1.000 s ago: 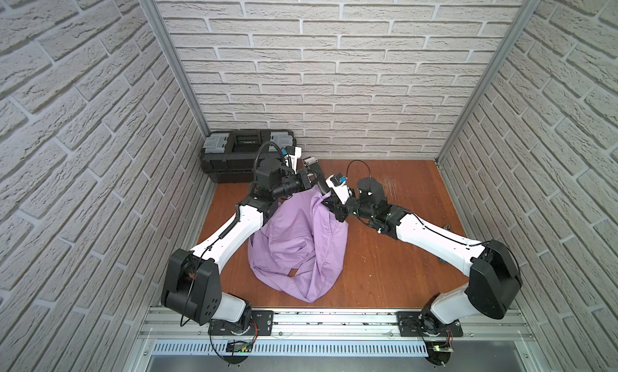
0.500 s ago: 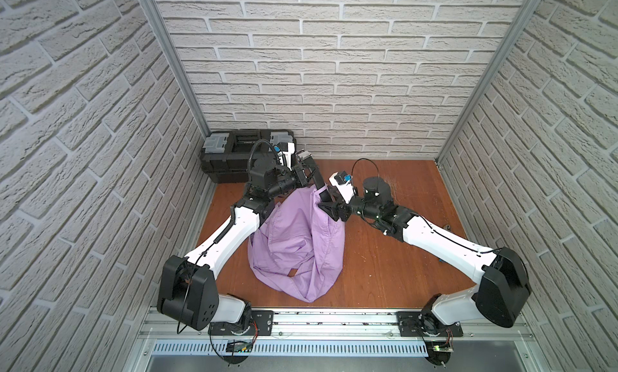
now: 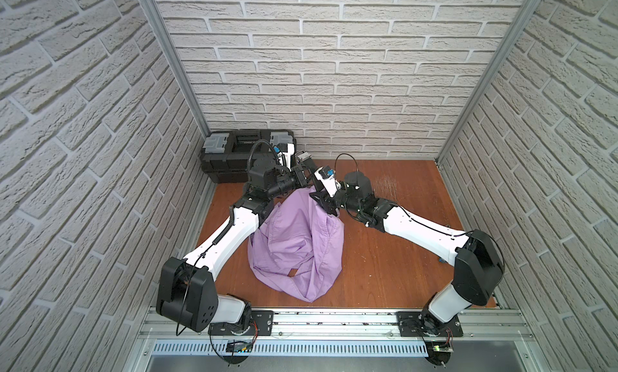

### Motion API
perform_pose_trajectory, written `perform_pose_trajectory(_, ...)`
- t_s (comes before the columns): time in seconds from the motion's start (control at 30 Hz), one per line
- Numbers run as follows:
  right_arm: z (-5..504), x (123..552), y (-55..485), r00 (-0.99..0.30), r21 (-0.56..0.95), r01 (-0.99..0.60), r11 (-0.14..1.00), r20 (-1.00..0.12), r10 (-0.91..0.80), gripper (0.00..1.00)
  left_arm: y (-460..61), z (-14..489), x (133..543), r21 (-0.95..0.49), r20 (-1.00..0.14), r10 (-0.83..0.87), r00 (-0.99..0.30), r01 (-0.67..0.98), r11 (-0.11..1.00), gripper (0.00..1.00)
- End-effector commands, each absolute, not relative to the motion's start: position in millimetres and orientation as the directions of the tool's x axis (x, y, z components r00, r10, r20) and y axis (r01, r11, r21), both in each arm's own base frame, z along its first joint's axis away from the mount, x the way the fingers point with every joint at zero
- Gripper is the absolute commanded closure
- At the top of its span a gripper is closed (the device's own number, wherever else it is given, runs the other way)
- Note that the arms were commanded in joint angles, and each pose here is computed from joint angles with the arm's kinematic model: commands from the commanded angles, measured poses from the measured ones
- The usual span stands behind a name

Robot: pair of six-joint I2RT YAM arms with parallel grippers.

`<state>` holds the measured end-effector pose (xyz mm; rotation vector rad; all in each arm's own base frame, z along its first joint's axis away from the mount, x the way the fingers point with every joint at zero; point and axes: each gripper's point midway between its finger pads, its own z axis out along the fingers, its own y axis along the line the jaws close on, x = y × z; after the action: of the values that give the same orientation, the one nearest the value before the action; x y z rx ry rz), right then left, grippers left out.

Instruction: Remove the belt from the trousers

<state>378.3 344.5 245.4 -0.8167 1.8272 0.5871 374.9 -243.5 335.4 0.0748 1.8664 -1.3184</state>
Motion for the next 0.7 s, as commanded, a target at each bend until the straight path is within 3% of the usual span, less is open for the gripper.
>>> perform_pose_trajectory(0.0,232.9,371.1,343.2,-0.231,-0.018,-0.764,0.645,-0.926,-0.299,0.86,-231.1,408.6,365.2,-0.674,-0.737,-0.432,-0.520,0.613,0.413,1.00)
perform_pose_trajectory(0.27,206.4,361.8,304.4,-0.274,-0.067,-0.714,0.697,-0.889,-0.366,0.92,-157.2,453.0,373.3,-0.697,-0.706,-0.554,-0.441,0.571,0.433,1.00)
perform_pose_trajectory(0.4,208.1,360.3,282.7,-0.277,-0.081,-0.684,0.725,-0.890,-0.361,0.90,-112.5,455.7,377.7,-0.731,-0.661,-0.644,-0.385,0.521,0.440,1.00)
perform_pose_trajectory(0.47,210.3,357.7,279.9,-0.274,-0.074,-0.696,0.715,-0.892,-0.359,0.84,-104.4,453.1,378.9,-0.749,-0.634,-0.676,-0.375,0.515,0.417,1.00)
perform_pose_trajectory(0.67,203.2,347.1,301.4,-0.292,0.000,-0.787,0.617,-0.881,-0.372,0.53,-116.2,452.7,379.5,-0.768,-0.595,-0.692,-0.409,0.543,0.339,1.00)
